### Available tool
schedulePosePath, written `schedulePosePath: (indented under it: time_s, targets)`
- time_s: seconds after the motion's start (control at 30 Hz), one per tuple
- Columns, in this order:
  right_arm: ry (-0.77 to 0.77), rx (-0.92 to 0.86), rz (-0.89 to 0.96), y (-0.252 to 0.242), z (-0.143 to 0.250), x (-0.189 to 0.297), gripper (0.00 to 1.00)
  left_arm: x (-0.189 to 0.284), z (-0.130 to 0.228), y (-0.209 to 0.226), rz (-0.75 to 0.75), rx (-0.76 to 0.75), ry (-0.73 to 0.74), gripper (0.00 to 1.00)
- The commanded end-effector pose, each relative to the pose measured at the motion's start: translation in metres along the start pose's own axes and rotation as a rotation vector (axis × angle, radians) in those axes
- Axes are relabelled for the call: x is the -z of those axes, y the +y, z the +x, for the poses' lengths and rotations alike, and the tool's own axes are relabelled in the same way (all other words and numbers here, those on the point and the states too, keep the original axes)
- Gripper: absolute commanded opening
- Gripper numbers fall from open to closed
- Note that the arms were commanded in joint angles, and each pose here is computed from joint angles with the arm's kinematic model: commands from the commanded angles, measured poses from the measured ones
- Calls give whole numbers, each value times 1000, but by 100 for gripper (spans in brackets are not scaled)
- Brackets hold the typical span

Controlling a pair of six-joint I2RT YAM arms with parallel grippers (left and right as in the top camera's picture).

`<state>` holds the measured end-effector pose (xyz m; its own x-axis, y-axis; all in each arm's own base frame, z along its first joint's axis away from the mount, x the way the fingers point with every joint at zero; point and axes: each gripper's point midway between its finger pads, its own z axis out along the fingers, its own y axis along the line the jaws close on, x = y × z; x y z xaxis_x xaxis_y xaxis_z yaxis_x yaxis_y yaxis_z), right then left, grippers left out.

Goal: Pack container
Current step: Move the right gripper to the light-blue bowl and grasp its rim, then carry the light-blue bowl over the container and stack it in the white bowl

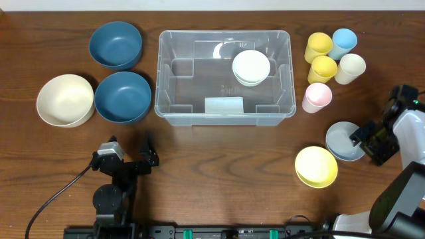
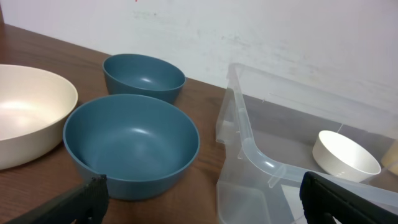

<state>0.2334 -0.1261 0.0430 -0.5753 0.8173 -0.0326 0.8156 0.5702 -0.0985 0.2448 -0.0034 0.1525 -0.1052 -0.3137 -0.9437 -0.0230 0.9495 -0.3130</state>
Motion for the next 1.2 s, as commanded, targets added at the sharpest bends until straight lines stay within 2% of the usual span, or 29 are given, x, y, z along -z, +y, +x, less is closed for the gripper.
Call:
schedulePosePath:
  time_s: [0.0,0.07,0.2,0.3,0.53,0.8,0.97,1.17]
  targets:
    - [13,6,6,-7,9,-15,53,-1,14,7,-28,-16,41,98]
    - [10,6,4,-7,12,-23,46,-1,14,7,-28,-16,41,98]
    - [-1,4,-2,-7,13,-29,14,-1,14,7,-28,-16,41,98]
    - [-14,3,-2,-6,9,-28,1,-1,14,7,-28,-16,41,98]
    - [-36,-18,5,-9,-6,-12,1,-1,14,7,-28,-16,41,98]
    - [-108,-48,-36,-10,-46,70,1,-1,14,7,-28,-16,41,98]
    - [-183,122,-350,40,-54,152,1,-1,14,7,-28,-16,41,98]
    - [-328,413,-665,110,-25,248,1,-1,14,7,-28,-16,41,98]
